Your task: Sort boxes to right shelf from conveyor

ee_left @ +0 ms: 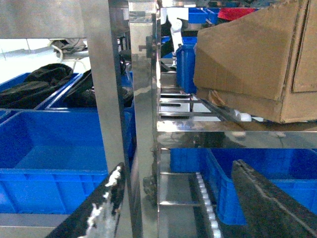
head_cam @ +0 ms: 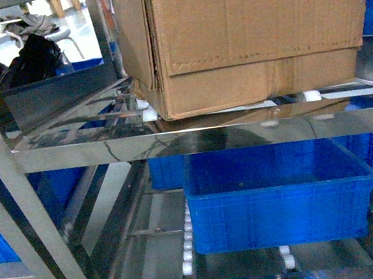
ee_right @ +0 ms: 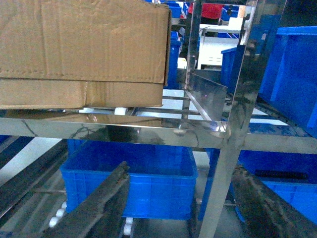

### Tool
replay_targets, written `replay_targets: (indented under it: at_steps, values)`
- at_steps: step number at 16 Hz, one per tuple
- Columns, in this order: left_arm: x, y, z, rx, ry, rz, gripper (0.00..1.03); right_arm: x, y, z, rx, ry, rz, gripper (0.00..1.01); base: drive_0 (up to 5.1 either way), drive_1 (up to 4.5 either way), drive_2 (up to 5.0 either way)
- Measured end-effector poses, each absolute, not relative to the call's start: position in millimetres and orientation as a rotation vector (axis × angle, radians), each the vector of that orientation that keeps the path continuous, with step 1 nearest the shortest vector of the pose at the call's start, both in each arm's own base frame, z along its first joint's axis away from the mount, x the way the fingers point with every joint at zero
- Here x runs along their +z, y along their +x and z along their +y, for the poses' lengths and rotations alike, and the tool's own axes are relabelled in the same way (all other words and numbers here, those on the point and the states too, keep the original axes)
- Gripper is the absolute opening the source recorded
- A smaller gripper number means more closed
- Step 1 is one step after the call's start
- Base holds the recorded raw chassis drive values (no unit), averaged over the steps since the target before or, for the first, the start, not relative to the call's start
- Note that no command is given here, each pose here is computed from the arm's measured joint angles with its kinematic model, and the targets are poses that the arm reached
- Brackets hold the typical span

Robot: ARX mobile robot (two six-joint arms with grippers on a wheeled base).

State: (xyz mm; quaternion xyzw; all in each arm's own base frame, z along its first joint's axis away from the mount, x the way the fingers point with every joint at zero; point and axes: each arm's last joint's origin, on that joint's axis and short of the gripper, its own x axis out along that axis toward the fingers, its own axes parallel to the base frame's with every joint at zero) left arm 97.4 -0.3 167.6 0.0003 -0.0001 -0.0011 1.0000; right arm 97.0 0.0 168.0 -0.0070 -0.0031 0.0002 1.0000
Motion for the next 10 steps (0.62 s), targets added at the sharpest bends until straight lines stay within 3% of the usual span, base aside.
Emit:
replay_targets:
  at_steps: [4,10]
  values:
    - [167.6,97.4,-0.3,-0.002,0.001,-0.001,1.00,168.0,97.0,0.0,0.000,-0.014,-0.006,0.99,0.0,0.00,0.0]
    - [167.6,97.4,-0.3,-0.002,0.001,-0.001,0.98,168.0,97.0,0.0,0.000,-0.013,-0.006,0.98,0.0,0.00,0.0]
